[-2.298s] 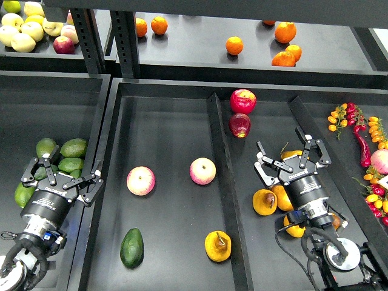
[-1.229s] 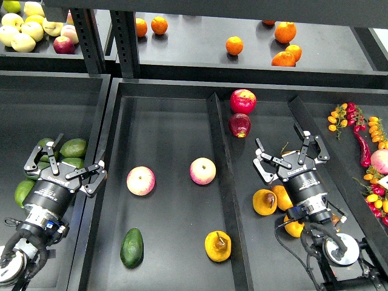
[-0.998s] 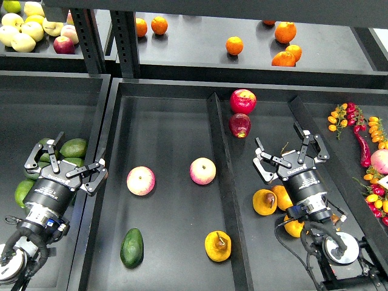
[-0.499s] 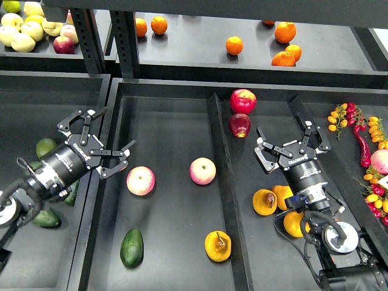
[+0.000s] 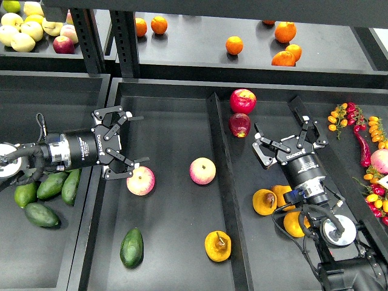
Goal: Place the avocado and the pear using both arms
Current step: 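Lower the left gripper onto the green avocado and close it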
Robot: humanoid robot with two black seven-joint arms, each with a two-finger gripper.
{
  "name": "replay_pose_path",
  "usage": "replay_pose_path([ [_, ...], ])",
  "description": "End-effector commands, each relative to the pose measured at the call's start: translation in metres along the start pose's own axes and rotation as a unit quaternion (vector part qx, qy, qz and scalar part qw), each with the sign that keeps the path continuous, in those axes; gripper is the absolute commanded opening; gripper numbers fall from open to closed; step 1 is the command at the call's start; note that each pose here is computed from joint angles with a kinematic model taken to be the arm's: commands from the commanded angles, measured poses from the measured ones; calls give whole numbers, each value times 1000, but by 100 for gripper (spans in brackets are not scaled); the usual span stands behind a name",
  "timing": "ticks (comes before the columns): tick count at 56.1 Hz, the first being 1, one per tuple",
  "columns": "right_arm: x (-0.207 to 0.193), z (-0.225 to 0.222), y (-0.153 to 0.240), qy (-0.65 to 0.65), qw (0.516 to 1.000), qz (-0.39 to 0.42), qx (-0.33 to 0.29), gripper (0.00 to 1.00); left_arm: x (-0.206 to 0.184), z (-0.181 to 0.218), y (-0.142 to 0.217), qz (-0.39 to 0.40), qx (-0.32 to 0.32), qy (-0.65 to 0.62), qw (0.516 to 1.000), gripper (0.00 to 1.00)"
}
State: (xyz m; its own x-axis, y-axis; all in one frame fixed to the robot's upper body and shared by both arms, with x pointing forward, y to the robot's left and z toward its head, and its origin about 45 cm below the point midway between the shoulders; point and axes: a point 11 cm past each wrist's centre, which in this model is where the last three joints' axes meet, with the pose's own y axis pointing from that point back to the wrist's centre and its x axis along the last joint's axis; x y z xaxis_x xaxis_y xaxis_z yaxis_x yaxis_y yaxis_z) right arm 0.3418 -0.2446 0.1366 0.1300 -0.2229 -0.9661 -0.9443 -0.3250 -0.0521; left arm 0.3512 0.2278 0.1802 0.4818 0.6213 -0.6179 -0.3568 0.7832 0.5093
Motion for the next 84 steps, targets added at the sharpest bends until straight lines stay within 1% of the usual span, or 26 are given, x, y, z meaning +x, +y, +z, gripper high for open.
replay_pose_path([
  [1, 2, 5, 1, 0, 1000, 3, -20, 100, -7, -16, -8, -2, 108, -80, 991, 95],
  [7, 4, 8, 0, 0, 999, 6, -34, 100, -3, -39, -13, 22, 202, -155, 967, 95],
  [10, 2, 7, -3, 1, 999, 4, -35, 100, -2, -51, -17, 26, 236, -188, 953, 95],
  [11, 2, 6, -5, 1, 999, 3, -35, 100, -4, -61, -23, 25, 264, -220, 939, 96],
  [13, 1, 5, -7, 2, 999, 3, -34, 100, -4, -69, -27, 26, 290, -248, 924, 96],
  [18, 1, 2, -11, 3, 999, 3, -31, 100, 1, -71, -28, 40, 334, -309, 889, 96],
  [22, 1, 0, -11, 3, 1000, 3, -29, 100, -5, -69, -37, 38, 354, -338, 871, 96],
  [32, 3, -1, -11, 1, 1000, 6, -28, 100, -18, -80, -61, 19, 375, -369, 850, 96],
  [43, 3, -1, -11, 1, 1000, 6, -29, 100, -19, -83, -73, 20, 387, -399, 831, 97],
  [56, 8, -1, -9, -2, 1000, 9, -28, 100, -1, -76, -74, 53, 395, -418, 816, 98],
  [68, 7, -2, -10, -3, 1000, 6, -26, 100, 12, -92, -77, 62, 412, -416, 808, 97],
  [75, 6, -2, -10, -5, 1000, 5, -25, 100, 20, -93, -78, 75, 418, -424, 800, 97],
  [84, 6, -2, -10, -5, 1000, 5, -24, 100, 23, -96, -80, 79, 419, -420, 801, 96],
])
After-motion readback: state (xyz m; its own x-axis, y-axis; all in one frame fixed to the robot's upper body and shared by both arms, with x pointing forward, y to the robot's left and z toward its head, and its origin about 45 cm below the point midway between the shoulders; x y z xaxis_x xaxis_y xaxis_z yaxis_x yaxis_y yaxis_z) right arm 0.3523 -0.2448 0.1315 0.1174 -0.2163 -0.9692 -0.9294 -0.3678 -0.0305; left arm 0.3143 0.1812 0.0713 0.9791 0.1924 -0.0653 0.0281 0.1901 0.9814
